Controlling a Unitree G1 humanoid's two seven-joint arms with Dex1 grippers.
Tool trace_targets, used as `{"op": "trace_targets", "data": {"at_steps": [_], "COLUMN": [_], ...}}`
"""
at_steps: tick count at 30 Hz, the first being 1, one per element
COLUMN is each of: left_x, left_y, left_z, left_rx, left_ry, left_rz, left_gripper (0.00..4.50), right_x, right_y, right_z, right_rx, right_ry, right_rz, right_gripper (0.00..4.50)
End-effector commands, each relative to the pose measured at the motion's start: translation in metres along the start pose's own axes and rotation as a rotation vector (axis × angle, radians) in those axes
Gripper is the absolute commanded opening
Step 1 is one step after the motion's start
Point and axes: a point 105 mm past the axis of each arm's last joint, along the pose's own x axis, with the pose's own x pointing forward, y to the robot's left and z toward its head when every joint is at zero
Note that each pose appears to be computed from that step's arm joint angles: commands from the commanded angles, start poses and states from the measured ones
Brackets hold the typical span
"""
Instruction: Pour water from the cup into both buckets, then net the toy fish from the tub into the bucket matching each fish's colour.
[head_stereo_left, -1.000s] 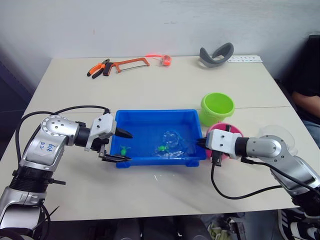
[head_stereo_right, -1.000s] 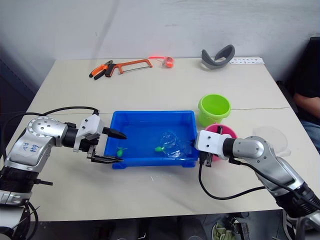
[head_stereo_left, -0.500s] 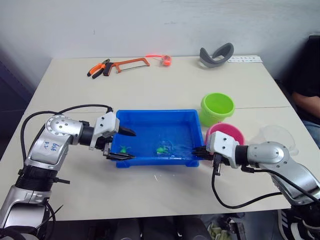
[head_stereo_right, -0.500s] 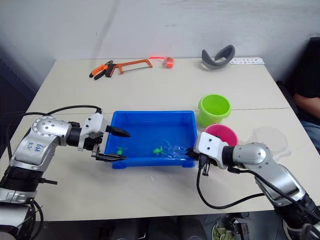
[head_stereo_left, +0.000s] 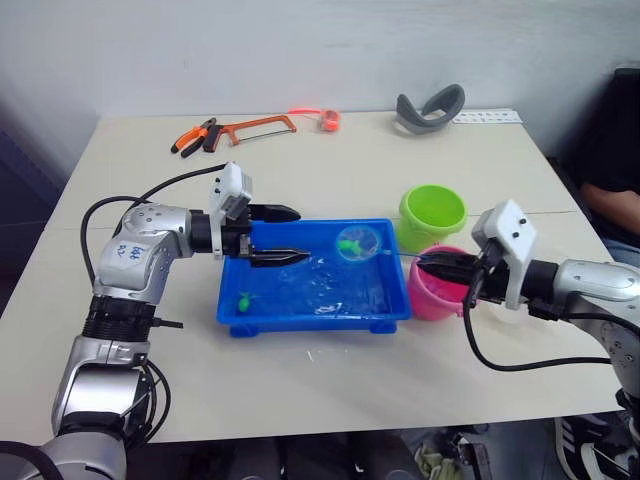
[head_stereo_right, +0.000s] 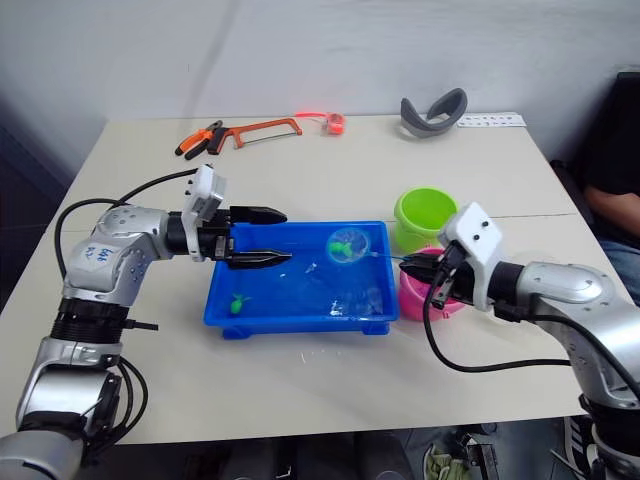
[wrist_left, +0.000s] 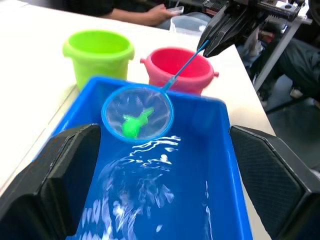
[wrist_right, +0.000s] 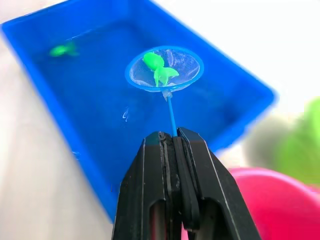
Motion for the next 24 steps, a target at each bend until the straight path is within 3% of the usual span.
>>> {"op": "trace_targets", "data": {"at_steps": [1, 6, 12, 18, 24], "left_x": [0.026, 0.042, 0.045, 0.044, 0.04], "left_y": [0.009, 0.005, 0.004, 0.004, 0.004], "left_z": [0.021, 0.025, 0.025, 0.025, 0.026], "left_rx": [0.024, 0.049, 0.058, 0.066, 0.071], "left_ry": [-0.096, -0.108, -0.11, -0.113, -0.114], "left_rz": [-0.01, -0.062, -0.072, -0.067, -0.05], "left_gripper": [4.45, 4.45, 4.45, 4.45, 4.45], "right_x": [-0.056, -0.083, -0.086, -0.069, -0.056], "right_y": [-0.044, -0.075, -0.094, -0.101, -0.102], "right_z": [0.04, 0.044, 0.038, 0.031, 0.02], "right_rx": [-0.16, -0.231, -0.429, -0.806, -1.36], "right_ry": [0.001, 0.058, 0.157, 0.264, 0.425], "right_rz": [-0.278, -0.446, -0.516, -0.478, -0.348], "right_gripper": [0.0, 0.0, 0.0, 0.0, 0.0]}}
